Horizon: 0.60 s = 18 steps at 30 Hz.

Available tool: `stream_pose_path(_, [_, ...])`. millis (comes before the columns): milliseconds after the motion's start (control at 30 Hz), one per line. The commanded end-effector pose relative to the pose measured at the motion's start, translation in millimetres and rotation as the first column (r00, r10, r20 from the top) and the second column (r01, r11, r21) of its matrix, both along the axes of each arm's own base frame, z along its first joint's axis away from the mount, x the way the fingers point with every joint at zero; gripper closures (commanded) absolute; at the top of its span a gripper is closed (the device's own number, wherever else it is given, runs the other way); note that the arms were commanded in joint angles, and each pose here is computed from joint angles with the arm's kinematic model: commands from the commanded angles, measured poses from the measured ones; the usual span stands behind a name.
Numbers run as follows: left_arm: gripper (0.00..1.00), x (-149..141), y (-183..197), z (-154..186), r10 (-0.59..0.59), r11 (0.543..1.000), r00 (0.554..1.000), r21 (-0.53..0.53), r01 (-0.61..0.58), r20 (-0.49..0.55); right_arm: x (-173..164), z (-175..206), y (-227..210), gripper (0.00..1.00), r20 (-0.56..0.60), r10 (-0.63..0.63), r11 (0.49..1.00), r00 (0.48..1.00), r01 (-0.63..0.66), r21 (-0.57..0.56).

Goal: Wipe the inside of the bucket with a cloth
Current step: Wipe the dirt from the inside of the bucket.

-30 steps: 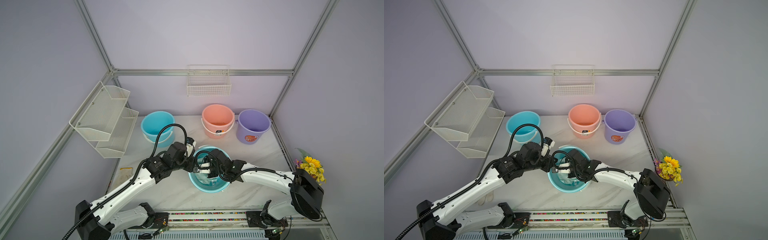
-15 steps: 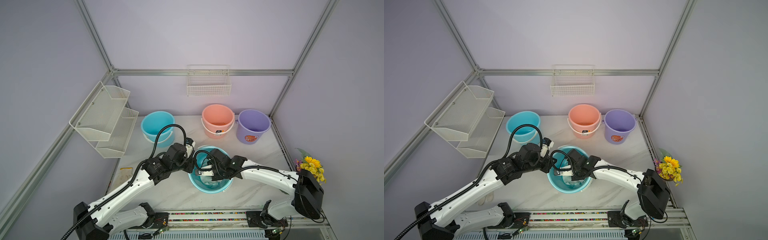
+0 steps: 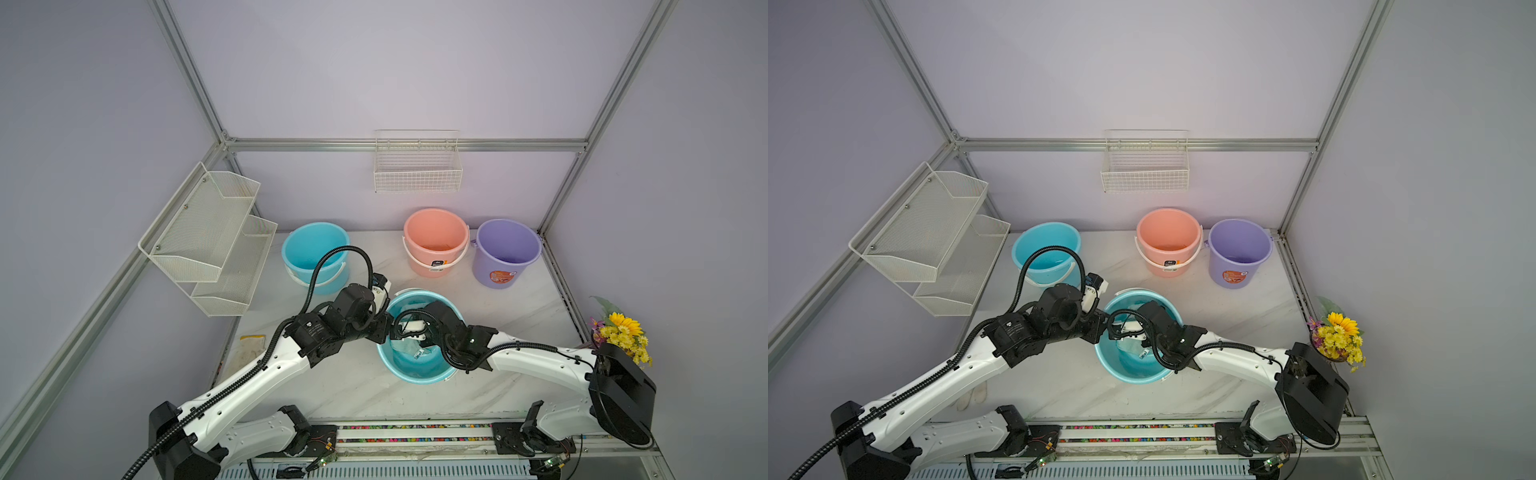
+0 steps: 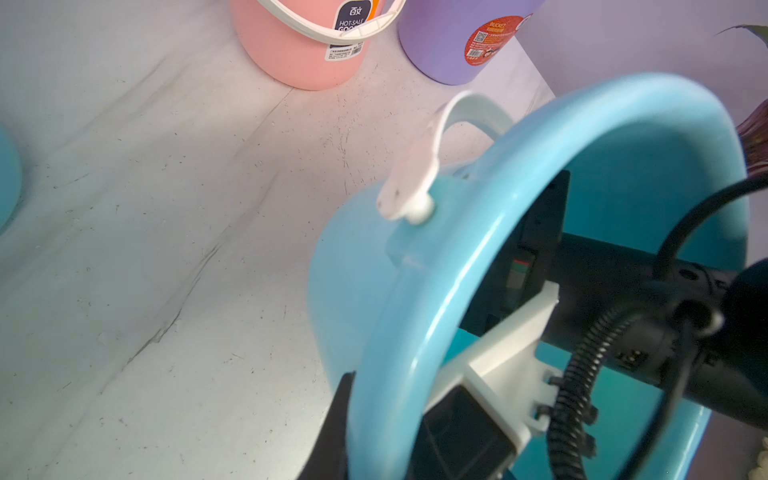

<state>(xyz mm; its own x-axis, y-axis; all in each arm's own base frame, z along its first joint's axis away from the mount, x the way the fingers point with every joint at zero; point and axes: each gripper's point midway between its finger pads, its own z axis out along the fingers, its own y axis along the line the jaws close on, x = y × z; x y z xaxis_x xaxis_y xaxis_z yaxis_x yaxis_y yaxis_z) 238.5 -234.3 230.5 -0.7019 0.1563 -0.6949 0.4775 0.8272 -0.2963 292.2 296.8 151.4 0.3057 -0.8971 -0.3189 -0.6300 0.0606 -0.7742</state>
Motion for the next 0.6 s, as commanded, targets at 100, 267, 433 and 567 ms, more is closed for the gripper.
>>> stream_pose_path(100, [1.00,2.5,-7.1,42.8,-0.001,0.994,0.997,-0.113,0.010,0.081,-46.5,9.6,40.3,1.00,-0.198,0.262,0.953,0.944,-0.221,0.208])
stream_pose_path(267, [1.00,4.4,-2.1,44.5,0.021,0.994,0.995,-0.106,-0.011,0.096,-82.4,-18.1,21.8,1.00,-0.433,0.267,0.964,0.861,-0.235,0.127])
stream_pose_path(433, [1.00,4.1,-0.5,44.0,0.025,0.995,0.995,-0.100,-0.015,0.098,-93.7,-31.0,-18.4,1.00,-0.532,0.111,0.986,0.840,-0.159,-0.045])
stream_pose_path(567, [1.00,4.2,-1.7,40.4,0.021,0.996,0.996,-0.093,-0.012,0.087,-87.4,-31.9,-43.2,1.00,-0.506,0.006,0.978,0.863,-0.110,-0.177])
